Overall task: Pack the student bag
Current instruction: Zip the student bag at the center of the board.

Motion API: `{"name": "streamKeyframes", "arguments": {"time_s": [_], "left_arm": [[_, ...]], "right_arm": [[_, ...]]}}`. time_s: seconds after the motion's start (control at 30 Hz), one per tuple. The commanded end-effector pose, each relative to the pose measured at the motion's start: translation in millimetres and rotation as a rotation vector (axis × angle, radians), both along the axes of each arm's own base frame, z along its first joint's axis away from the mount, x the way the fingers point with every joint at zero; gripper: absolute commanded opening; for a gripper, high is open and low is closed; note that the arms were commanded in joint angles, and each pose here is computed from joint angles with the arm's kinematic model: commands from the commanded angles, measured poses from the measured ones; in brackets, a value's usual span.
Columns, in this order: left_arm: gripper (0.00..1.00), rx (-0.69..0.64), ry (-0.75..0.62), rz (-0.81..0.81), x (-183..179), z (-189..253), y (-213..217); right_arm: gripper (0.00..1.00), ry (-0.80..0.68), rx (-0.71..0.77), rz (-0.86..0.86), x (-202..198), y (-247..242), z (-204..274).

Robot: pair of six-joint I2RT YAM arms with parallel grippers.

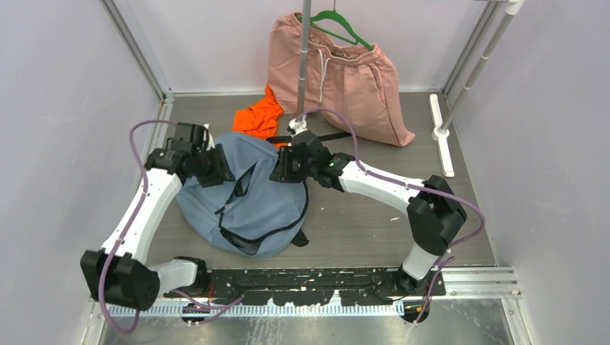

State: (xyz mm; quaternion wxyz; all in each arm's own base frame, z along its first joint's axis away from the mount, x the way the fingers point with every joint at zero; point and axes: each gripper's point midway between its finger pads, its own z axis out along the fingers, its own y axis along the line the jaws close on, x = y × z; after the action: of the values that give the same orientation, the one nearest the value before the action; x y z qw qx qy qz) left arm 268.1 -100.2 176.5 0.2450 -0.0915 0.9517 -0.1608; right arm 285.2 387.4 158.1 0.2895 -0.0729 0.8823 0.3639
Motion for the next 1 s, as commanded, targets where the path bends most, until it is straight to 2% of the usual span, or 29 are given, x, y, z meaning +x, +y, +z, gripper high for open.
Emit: {"name": "streamKeyframes", "arguments": {"time_s": [0.0, 0.13, 0.2, 0.27, 0.4, 0.53, 0.63, 0.8, 0.97], "left_arm": [[0.41, 0.056, 0.048, 0.130, -28, -6, 26], [0.41, 0.106, 0.027, 0.183, -43, -3, 42], [0.42, 0.103, -0.008, 0.175, -44, 3, 43], [0.44, 0.025, -0.056, 0.115, -39, 14, 27], [0.51, -0.104, -0.134, 0.034, -20, 39, -4], [0.61, -0.091, -0.161, -0.052, 10, 46, -38], [0.62, -0.103, -0.144, -0.069, 40, 42, -55], [0.62, -0.168, -0.116, -0.092, 84, 31, -82], [0.60, -0.144, -0.033, -0.081, 107, -3, -88]], "right_arm": [[0.35, -0.062, -0.006, 0.011, 4, 3, 17], [0.37, -0.128, -0.096, -0.061, 18, -16, 19], [0.42, -0.171, -0.157, -0.110, 29, -33, 20], [0.51, -0.179, -0.177, -0.157, 45, -50, 22], [0.55, -0.088, -0.117, -0.237, 75, -73, 26], [0.55, 0.023, 0.026, -0.299, 94, -66, 33], [0.55, 0.074, 0.141, -0.288, 105, -47, 39], [0.55, 0.155, 0.203, -0.233, 114, -19, 28], [0.53, 0.189, 0.211, -0.205, 116, -8, 19]]}}
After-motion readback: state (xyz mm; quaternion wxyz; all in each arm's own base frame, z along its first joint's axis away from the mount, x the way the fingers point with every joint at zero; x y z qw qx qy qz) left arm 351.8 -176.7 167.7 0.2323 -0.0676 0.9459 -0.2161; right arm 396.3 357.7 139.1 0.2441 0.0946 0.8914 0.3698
